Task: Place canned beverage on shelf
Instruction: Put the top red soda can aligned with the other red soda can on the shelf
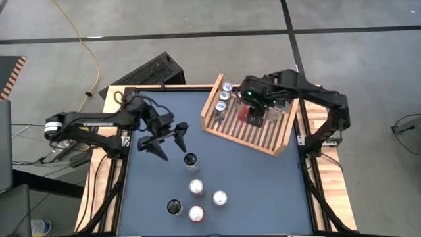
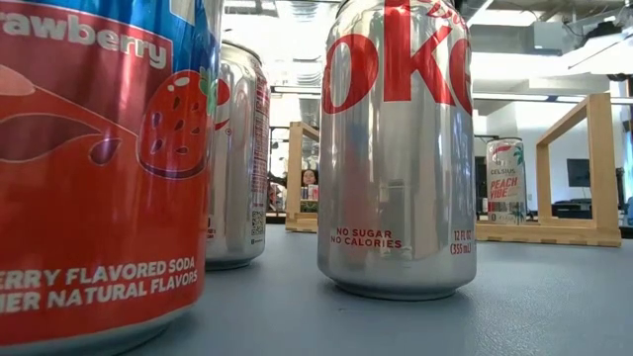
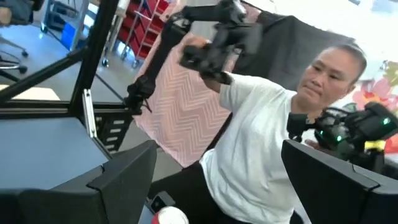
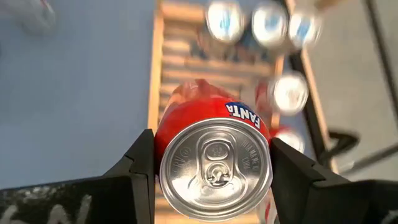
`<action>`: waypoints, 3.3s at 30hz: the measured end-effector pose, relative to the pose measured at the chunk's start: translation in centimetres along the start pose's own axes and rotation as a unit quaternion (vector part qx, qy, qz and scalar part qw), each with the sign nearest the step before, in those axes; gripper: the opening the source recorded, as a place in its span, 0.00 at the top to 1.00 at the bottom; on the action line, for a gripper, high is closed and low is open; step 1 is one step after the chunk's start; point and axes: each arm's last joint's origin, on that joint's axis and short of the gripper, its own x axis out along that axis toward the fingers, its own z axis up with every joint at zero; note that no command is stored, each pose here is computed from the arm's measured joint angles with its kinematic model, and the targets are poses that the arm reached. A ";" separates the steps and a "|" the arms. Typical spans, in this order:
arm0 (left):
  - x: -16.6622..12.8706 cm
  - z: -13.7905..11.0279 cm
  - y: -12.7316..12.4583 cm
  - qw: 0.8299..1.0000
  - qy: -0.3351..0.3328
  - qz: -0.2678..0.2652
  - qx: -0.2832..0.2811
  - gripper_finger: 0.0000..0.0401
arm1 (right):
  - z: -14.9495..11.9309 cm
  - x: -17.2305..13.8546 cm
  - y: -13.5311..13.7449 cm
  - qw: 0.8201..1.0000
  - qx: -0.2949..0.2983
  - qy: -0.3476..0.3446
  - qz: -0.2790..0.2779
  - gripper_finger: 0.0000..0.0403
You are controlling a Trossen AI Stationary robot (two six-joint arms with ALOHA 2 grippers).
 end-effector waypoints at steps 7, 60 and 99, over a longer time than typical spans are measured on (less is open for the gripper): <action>-1.4 0.0 -3.9 0.995 -0.020 0.076 0.054 0.17 | -2.4 4.2 -1.9 1.000 0.024 0.012 0.011 0.52; -3.1 -0.5 -7.2 0.974 -0.057 0.198 0.089 0.17 | -4.0 15.3 -4.0 0.980 0.169 0.104 -0.008 0.50; -3.2 -0.5 -7.1 0.969 -0.064 0.217 0.097 0.17 | -5.0 16.6 -3.6 0.983 0.140 0.119 0.009 0.35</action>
